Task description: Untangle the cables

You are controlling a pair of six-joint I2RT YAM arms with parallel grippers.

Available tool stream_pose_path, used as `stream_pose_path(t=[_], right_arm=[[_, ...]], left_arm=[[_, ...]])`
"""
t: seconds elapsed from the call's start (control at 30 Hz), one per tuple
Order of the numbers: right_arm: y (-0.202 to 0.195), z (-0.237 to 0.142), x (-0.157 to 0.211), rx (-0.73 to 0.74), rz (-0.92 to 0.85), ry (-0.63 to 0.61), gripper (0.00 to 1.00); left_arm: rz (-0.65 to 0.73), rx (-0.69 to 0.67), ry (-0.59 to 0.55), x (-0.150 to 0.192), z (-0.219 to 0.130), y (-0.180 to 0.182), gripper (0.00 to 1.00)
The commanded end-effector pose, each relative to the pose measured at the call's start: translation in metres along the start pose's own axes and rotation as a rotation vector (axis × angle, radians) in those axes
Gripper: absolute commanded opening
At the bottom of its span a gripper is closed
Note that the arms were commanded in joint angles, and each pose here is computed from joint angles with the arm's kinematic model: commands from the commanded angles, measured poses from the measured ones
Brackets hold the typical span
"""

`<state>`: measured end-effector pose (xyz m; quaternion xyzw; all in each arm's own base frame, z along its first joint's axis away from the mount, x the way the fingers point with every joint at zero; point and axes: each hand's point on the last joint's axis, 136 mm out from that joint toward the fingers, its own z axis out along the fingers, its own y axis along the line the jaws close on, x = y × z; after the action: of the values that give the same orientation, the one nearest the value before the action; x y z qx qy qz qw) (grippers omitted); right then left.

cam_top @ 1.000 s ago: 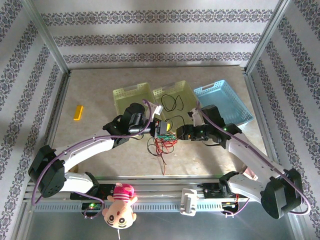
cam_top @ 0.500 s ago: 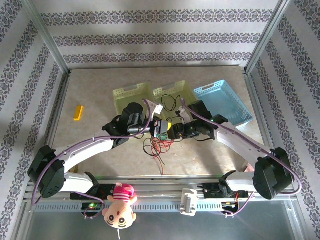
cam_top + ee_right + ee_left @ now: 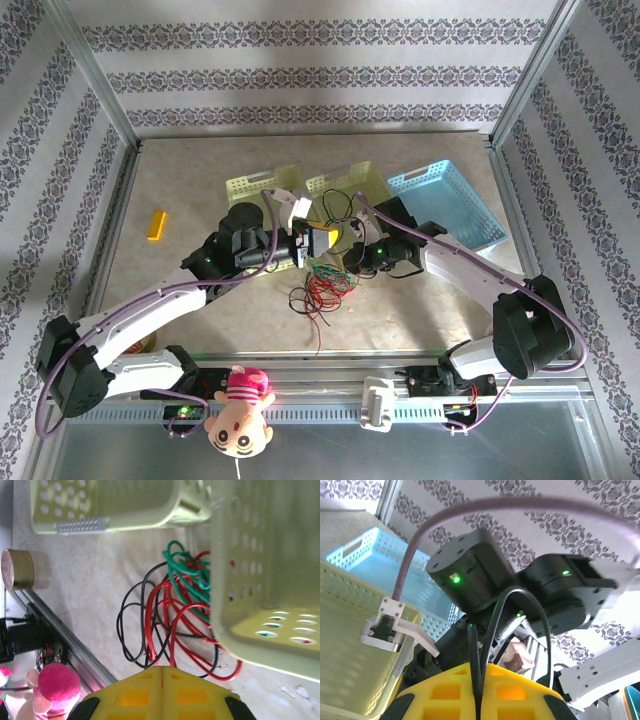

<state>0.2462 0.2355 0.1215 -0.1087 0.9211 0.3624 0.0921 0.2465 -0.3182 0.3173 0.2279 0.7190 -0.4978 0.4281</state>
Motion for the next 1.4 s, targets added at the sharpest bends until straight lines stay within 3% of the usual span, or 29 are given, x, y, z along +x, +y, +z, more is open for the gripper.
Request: stream_pose_path(t=[0.0,0.1,0.3,0.4,0.57,0.7,0.93,1.2,1.37], right_arm=[[0.0,-0.016,-0.006,-0.013,0.009,-0.059,0.18],[0.01,-0.053,-0.023,-0.049,-0.023,-0.225,0.41],[0.032,-0.147,-0.04,-0.045,-0.101,-0.61,0.58],[0.046,-0.174,-0.04,-0.059,-0.147,-0.702,0.61],[0.086,-0.188,-0.036,-0.219,-0.252,-0.704,0.6],[0.101,-0.186,-0.033,-0.244,-0.31,-0.667,0.6],[0.1,-0.153,-0.033,-0.242,-0.314,-0.557,0.59],[0.097,-0.176,-0.049,-0.258,-0.279,-0.658,0.59],[0.076,-0.17,-0.055,-0.244,-0.187,-0.64,0.59]], left_arm=[[0.046,0.012,-0.053,-0.029,-0.009,-0.012,0.0],[0.018,0.04,-0.009,-0.021,-0.004,-0.009,0.0],[-0.055,0.105,0.028,-0.008,0.007,-0.001,0.0],[-0.071,0.145,0.054,-0.004,0.014,-0.001,0.0],[-0.094,0.168,0.135,0.012,0.024,0.003,0.0],[-0.106,0.169,0.158,0.019,0.026,0.006,0.0],[-0.107,0.177,0.169,0.021,0.024,0.003,0.0],[-0.114,0.16,0.196,0.033,0.021,0.005,0.0],[-0.108,0.172,0.202,0.035,0.022,0.002,0.0]])
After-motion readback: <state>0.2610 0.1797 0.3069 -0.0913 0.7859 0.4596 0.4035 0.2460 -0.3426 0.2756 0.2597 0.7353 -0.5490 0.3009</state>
